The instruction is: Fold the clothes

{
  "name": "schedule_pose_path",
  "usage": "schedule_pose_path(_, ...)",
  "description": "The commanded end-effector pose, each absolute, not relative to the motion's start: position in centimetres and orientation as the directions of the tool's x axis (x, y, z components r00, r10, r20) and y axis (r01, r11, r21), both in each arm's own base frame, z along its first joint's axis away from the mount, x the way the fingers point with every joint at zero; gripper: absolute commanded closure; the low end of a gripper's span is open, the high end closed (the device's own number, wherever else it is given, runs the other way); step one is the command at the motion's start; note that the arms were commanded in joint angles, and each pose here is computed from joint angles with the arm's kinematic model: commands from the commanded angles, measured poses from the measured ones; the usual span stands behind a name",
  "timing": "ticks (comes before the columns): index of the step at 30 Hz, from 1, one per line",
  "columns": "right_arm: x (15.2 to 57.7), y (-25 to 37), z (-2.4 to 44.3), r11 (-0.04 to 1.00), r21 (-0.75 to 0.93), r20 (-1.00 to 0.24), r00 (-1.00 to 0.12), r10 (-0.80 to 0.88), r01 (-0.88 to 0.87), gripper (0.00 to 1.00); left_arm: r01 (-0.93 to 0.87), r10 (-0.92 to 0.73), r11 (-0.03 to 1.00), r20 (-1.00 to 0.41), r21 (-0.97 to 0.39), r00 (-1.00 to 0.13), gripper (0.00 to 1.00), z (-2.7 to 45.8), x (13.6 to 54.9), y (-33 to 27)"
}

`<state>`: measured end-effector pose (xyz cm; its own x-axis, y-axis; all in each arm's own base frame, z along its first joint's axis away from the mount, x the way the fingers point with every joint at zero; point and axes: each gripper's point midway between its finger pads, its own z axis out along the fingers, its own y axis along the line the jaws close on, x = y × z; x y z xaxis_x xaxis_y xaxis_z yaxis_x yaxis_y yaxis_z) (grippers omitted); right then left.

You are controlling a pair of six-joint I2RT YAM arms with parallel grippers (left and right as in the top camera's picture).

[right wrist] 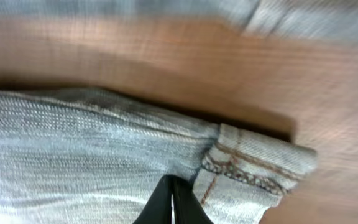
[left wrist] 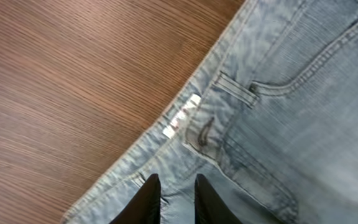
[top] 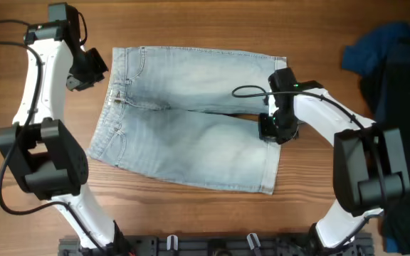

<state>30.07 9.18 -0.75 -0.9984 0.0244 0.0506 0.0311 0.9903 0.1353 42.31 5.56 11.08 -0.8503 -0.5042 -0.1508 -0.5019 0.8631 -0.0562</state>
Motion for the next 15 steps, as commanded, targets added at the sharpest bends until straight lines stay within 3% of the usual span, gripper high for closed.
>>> schedule_pose_path(1,31.5,3.4,-3.3,0.993,-0.088,-0.007,-0.997,0.08,0.08,0.96,-0.503,-0.498,0.864,-0.138,-0.002,-0.856,0.81,9.8,42.0,6.7)
schedule_pose_path(7,34.9,3.6,-2.9,0.996,-0.058,-0.135,-0.989,0.063,0.071,0.96,-0.501,-0.498,0.865,-0.127,-0.015,-0.858,0.81,9.8,41.9,6.4)
schedule_pose_path(15,38.0,5.2,-0.2,1.0,0.013,-0.19,-0.982,0.014,0.012,0.96,-0.492,-0.493,0.87,-0.069,-0.031,-0.868,0.83,9.7,40.8,5.6)
